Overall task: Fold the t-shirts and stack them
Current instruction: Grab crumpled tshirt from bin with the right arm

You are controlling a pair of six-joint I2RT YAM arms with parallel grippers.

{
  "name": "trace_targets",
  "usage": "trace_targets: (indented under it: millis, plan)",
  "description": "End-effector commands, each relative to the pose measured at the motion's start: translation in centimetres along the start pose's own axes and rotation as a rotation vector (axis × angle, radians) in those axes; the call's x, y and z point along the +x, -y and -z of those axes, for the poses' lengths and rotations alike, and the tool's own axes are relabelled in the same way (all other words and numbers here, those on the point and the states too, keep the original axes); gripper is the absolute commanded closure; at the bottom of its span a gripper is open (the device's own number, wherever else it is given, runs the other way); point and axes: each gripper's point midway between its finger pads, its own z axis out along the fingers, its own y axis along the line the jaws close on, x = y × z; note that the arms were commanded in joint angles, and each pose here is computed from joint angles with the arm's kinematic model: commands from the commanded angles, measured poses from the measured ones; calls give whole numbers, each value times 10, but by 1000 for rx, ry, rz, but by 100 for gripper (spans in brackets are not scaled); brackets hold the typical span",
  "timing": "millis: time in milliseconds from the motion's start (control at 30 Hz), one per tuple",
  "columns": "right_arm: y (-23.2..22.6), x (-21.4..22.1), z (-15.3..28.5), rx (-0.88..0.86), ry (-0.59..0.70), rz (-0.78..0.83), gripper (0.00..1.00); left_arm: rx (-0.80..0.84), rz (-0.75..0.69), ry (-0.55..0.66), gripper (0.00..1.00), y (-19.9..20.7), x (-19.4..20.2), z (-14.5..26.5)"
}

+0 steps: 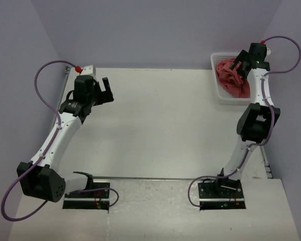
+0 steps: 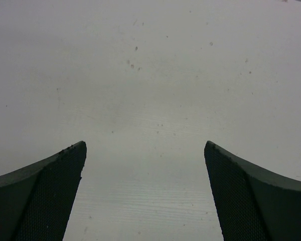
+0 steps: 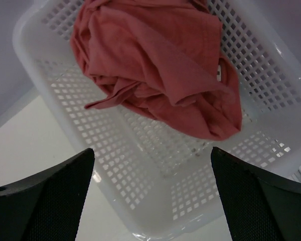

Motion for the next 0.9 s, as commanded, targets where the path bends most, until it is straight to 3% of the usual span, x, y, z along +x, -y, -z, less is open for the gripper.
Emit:
trace_targets:
  millis: [0, 67, 300, 700, 867]
  plan:
    - [5, -26, -19, -16, 25, -26, 2, 49, 36, 35, 0, 9, -4, -3]
    - [6, -41, -26, -24, 51, -30, 3, 79, 39, 36, 0, 14, -3, -4]
    - [1, -25, -72, -57, 14, -11, 4, 156, 51, 38, 0, 26, 2, -1]
    - [17, 3, -105, 3, -19, 6, 7, 166, 19, 81, 0, 26, -12, 16]
    - [19, -1, -107, 14, -8, 5, 19, 172, 17, 74, 0, 27, -8, 15]
